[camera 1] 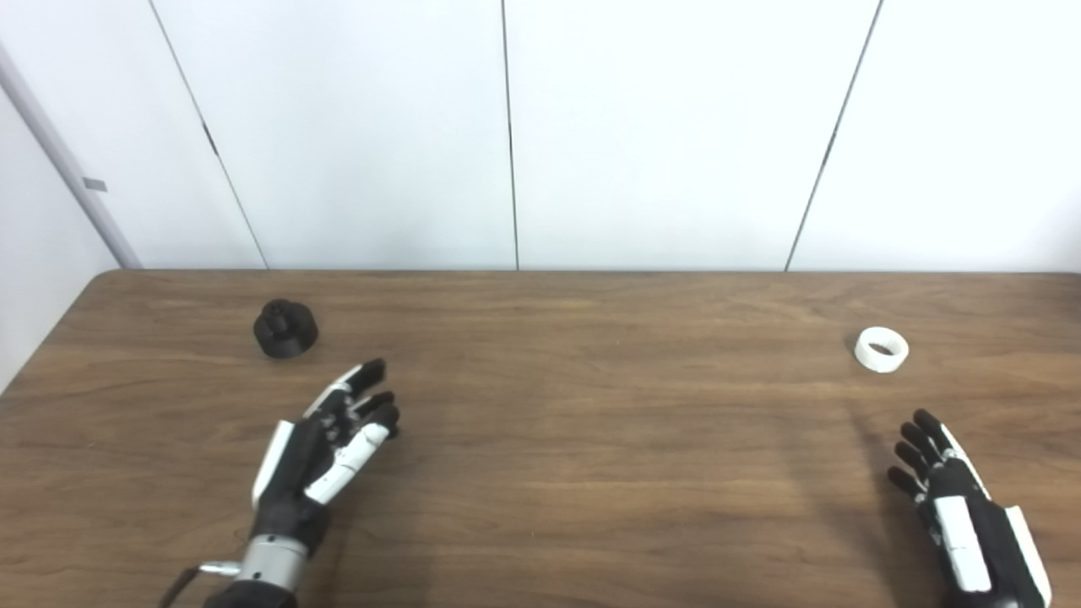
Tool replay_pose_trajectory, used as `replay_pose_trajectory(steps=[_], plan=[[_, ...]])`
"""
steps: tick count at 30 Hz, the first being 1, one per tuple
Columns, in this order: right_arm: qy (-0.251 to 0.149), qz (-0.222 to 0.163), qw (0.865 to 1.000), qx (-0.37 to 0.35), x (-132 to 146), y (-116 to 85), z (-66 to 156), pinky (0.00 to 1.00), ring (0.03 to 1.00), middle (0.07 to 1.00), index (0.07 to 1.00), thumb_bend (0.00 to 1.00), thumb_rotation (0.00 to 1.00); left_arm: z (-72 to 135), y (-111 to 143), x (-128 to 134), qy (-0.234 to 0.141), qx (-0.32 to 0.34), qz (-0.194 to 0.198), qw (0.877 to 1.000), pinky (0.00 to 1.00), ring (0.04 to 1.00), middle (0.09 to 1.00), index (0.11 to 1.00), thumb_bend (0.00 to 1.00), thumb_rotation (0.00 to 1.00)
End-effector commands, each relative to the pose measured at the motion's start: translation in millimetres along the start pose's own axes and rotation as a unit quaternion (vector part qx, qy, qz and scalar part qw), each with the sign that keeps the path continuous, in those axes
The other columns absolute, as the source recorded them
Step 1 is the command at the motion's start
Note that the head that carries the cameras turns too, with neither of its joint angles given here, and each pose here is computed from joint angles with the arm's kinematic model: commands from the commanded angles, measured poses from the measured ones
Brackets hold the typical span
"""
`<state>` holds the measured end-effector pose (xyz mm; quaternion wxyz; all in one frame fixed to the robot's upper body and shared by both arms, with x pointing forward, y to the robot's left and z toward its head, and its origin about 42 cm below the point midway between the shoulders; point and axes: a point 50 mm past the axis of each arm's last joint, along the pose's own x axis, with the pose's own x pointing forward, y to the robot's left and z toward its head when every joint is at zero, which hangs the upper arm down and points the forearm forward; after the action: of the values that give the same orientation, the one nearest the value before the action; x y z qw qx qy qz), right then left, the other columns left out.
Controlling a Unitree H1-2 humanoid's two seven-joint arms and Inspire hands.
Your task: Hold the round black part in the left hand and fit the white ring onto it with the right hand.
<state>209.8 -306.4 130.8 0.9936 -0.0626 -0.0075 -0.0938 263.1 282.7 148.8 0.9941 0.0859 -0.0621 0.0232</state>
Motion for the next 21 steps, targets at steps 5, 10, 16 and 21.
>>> replay_pose_trajectory(steps=[5,10,16,21], plan=[[0.007,0.017,1.000,0.006,-6,3,1,0.87,0.935,0.941,0.949,0.80,0.91,61,13,10,-0.167,0.184,0.053,0.967,0.57,0.723,0.801,0.801,0.80,0.57],[0.002,0.023,1.000,0.009,-5,0,-1,0.88,0.950,0.952,0.961,0.84,0.91,94,22,10,-0.219,0.350,0.088,0.907,0.52,0.695,0.785,0.805,0.80,0.66],[0.000,0.030,0.999,0.014,-4,-6,-4,0.93,0.968,0.969,0.971,0.83,0.92,124,31,9,-0.201,0.544,0.140,0.803,0.70,0.766,0.829,0.853,0.90,0.73],[-0.009,0.033,0.999,0.012,-1,-15,-10,0.98,0.982,0.979,0.980,0.86,0.93,130,39,15,-0.163,0.575,0.167,0.784,0.91,0.877,0.917,0.895,0.91,0.68]])
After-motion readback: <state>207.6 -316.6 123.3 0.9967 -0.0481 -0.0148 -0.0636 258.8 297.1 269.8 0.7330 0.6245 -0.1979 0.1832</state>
